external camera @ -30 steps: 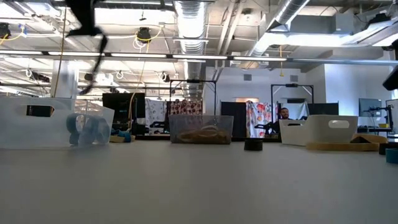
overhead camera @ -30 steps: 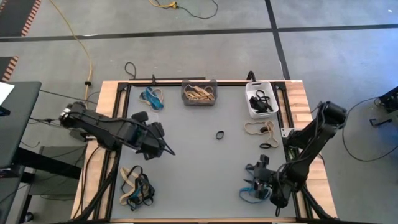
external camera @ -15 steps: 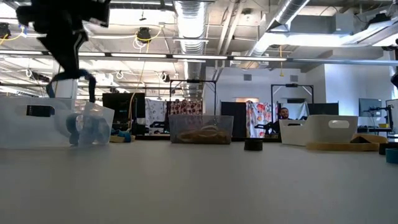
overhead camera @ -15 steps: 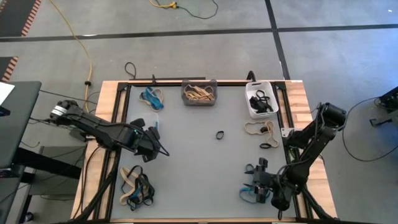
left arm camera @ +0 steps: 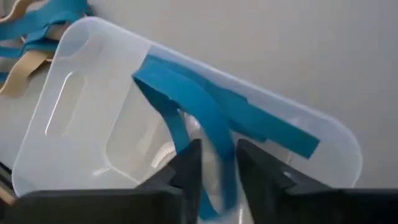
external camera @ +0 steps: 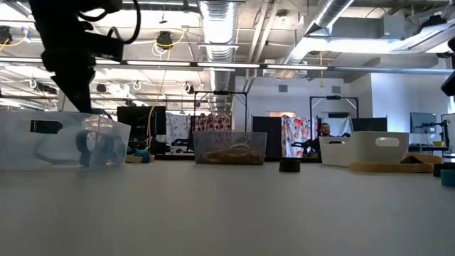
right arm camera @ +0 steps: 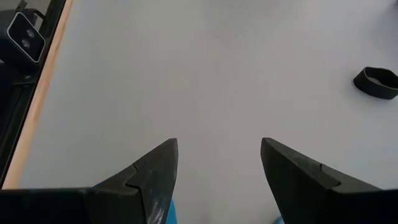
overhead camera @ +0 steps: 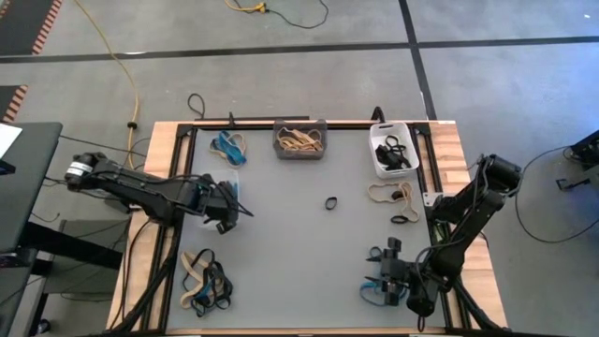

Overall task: Sort rubber bands into baskets
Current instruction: Put the blue rubber band into the transparent bin

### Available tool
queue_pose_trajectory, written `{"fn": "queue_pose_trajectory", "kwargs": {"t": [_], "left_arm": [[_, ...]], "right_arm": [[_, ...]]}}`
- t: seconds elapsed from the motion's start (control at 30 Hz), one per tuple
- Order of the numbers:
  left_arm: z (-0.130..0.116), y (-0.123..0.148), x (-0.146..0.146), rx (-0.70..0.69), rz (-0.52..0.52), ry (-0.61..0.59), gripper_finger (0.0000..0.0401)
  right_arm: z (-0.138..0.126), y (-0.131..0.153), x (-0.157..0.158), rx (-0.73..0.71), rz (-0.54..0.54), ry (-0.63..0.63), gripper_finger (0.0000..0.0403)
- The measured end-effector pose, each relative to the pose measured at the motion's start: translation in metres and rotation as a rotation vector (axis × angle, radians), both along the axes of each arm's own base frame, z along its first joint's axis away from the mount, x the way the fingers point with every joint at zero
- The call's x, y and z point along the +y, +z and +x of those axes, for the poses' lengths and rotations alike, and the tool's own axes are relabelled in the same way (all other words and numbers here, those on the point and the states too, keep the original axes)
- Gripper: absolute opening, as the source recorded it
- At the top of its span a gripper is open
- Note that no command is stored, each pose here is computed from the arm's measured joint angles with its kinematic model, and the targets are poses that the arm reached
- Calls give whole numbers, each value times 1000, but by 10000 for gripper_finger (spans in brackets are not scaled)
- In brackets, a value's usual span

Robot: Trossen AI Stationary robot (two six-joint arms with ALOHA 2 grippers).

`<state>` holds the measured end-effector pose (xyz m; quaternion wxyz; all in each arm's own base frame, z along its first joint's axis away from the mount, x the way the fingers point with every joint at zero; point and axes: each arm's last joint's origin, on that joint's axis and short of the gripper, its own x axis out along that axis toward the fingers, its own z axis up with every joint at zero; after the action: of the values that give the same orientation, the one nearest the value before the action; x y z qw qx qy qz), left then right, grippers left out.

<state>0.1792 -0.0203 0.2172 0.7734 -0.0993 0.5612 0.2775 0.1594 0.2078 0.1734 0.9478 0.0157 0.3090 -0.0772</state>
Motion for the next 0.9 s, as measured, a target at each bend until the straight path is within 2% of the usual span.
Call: {"fn": "queue_pose_trajectory", "kwargs": {"t": [0.2,0.33,0.63,0.8,0.9], "left_arm": [[12,5,1,-101,-11,-44,184],[23,18,0,-201,3,-81,216],[49,52,-7,-465,45,-264,225],[61,61,-10,-585,58,-373,226],[71,58,-12,-605,67,-436,226]], "right_arm": [[-1,0,1,-1,4,5,260],[-2,0,2,-4,10,7,260],[-1,1,2,-9,21,3,260],[-1,1,3,-12,27,3,260],[-1,1,3,-13,28,3,260]]}}
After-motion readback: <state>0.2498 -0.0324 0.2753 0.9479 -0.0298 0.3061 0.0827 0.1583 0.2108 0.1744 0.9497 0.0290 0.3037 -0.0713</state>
